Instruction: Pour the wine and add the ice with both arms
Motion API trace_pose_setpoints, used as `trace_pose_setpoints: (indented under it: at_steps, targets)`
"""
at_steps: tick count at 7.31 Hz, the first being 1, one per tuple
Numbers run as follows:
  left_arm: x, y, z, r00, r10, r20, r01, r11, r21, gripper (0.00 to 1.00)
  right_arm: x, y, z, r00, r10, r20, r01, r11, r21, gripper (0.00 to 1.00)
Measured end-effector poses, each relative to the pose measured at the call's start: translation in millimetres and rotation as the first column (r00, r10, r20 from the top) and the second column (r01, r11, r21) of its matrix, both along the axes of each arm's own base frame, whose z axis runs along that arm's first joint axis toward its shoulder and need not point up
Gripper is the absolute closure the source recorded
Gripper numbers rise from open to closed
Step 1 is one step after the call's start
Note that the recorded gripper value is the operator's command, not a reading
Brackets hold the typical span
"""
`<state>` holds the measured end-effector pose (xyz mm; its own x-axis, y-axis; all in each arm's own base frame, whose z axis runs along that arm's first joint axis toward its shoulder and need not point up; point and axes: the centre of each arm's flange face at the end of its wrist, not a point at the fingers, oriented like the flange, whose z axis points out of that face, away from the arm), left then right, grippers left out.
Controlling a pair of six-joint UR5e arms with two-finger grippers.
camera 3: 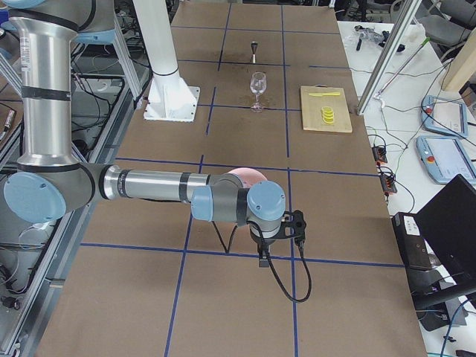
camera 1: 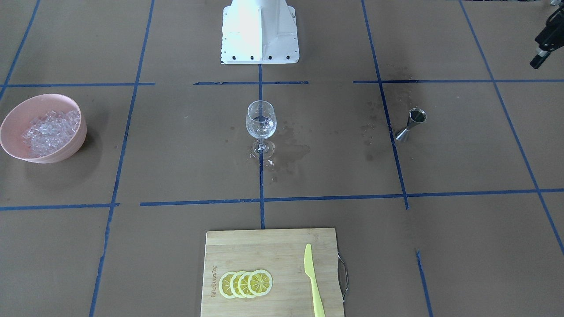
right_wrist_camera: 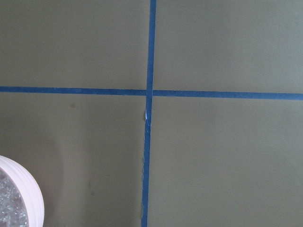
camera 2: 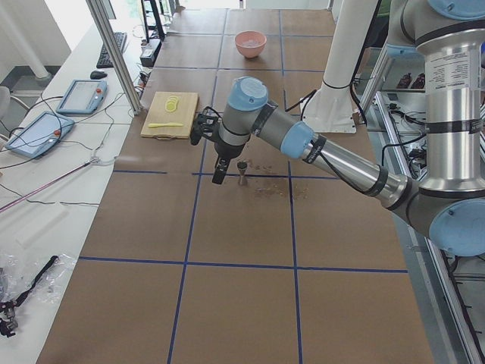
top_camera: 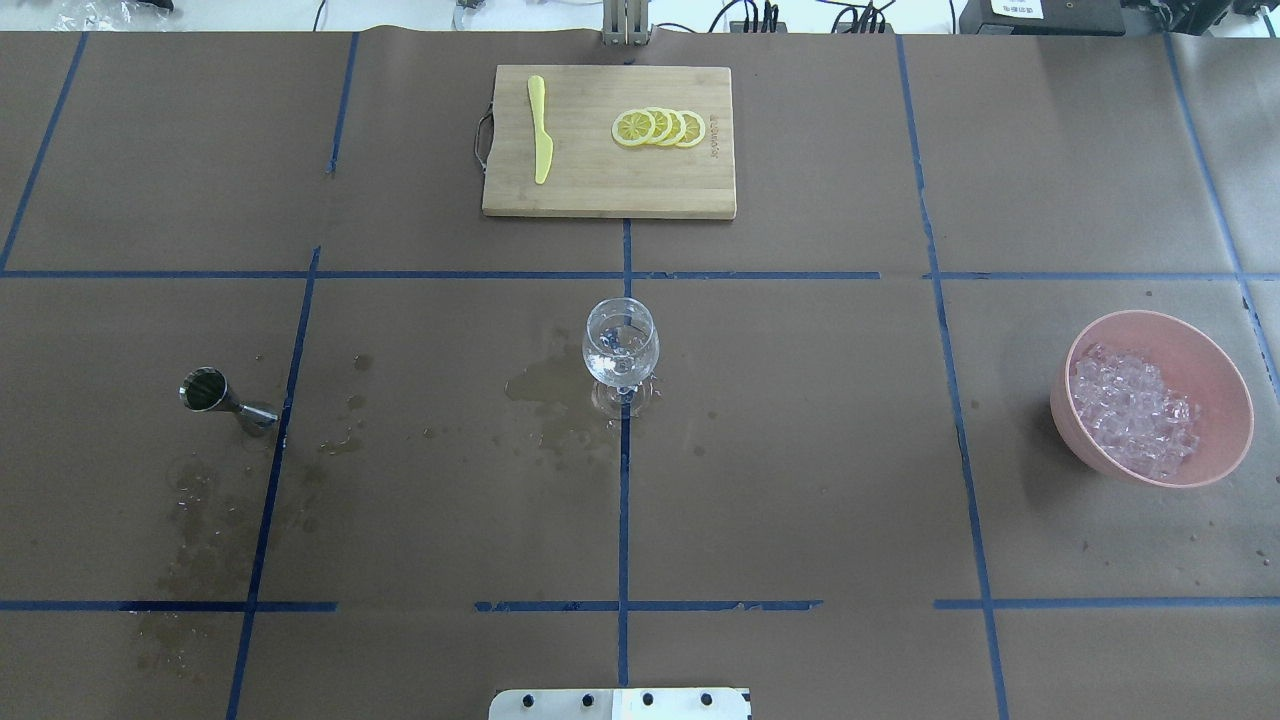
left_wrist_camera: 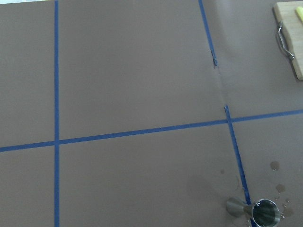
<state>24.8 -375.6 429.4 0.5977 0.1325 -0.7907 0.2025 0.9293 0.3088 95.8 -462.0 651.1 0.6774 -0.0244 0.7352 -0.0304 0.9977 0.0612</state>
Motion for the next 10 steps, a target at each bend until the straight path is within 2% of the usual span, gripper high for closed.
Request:
trace_pose_setpoints:
  at_steps: [2, 4, 6, 8, 10]
  targets:
    - [63, 37, 0, 0.995, -0.049, -0.084, 0.047, 0.999, -0.022, 0.0, -2, -1, -1, 1.0, -0.004, 0.0, 0.004, 1.0, 0.003, 0.0]
    - [115, 62, -14, 0.989, -0.094, -0.112, 0.087, 0.994, -0.072, 0.0, -4, -2, -1, 1.0, -0.01, 0.0, 0.01, 1.0, 0.007, 0.0]
    - [149, 81, -28, 0.981, -0.158, -0.113, 0.149, 0.985, -0.085, 0.0, -5, -5, -5, 1.0, -0.014, -0.009, 0.014, 1.0, 0.021, 0.0]
    - [199, 105, -28, 0.966, -0.246, -0.083, 0.238, 0.967, -0.091, 0.0, -10, -9, -11, 1.0, -0.026, -0.016, 0.027, 0.999, 0.035, 0.0]
    - [229, 123, -21, 0.943, -0.331, -0.043, 0.327, 0.942, -0.079, 0.0, -14, -15, -18, 0.999, -0.033, -0.019, 0.035, 0.996, 0.082, 0.0]
